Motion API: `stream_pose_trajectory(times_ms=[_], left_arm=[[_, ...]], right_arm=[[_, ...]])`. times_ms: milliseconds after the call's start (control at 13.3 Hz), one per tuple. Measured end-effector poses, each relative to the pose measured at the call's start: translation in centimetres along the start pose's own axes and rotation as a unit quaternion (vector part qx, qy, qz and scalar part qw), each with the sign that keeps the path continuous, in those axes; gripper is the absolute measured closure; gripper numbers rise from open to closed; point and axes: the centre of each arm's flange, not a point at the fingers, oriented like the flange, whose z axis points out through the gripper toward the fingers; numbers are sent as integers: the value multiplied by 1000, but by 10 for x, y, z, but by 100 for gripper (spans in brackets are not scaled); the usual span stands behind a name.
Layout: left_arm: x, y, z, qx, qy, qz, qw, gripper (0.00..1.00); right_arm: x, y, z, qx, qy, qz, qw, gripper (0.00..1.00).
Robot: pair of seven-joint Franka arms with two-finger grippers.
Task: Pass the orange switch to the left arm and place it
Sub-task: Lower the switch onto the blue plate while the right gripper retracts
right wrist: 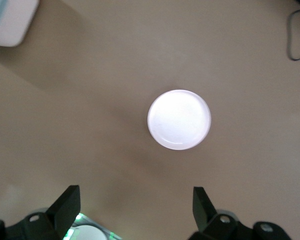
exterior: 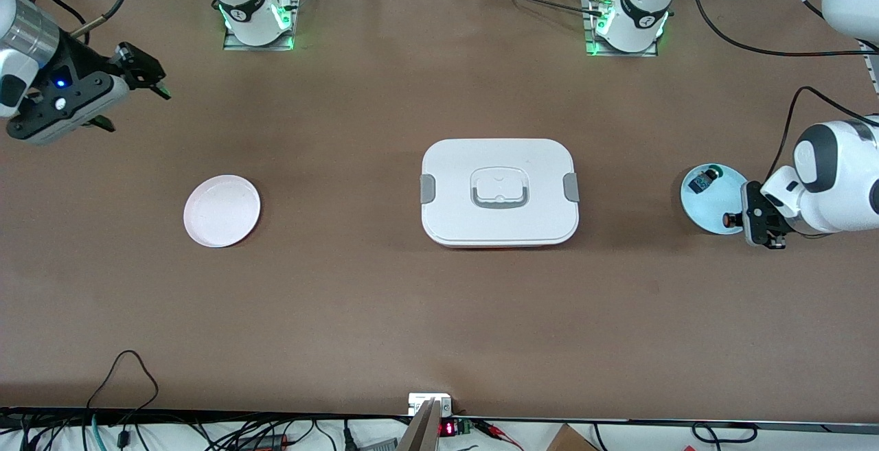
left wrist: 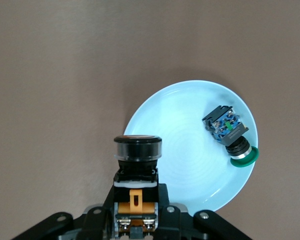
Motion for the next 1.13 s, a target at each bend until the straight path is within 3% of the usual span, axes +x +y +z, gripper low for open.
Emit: stream_pose_trajectory(times_ms=[225,375,526,751,1126], left_arm=[[-8,14,20,26,1,12,1000,67],[-17,35,42,49,3,7,999,67],[-22,50,55,55,6,3,998,67],[-22,62,69,73,7,-1,997,67],[-19,68,78,77,9,-8,997,67]], right_arm=[[8,6,-2,-39,39,-2,999,0],[12,15,4,-45,62,4,997,0],[12,16,11,-26,65,44,997,0],[9,11,24,-8,52,152,987,0],[8,16,64,-4,46,176,983,0]])
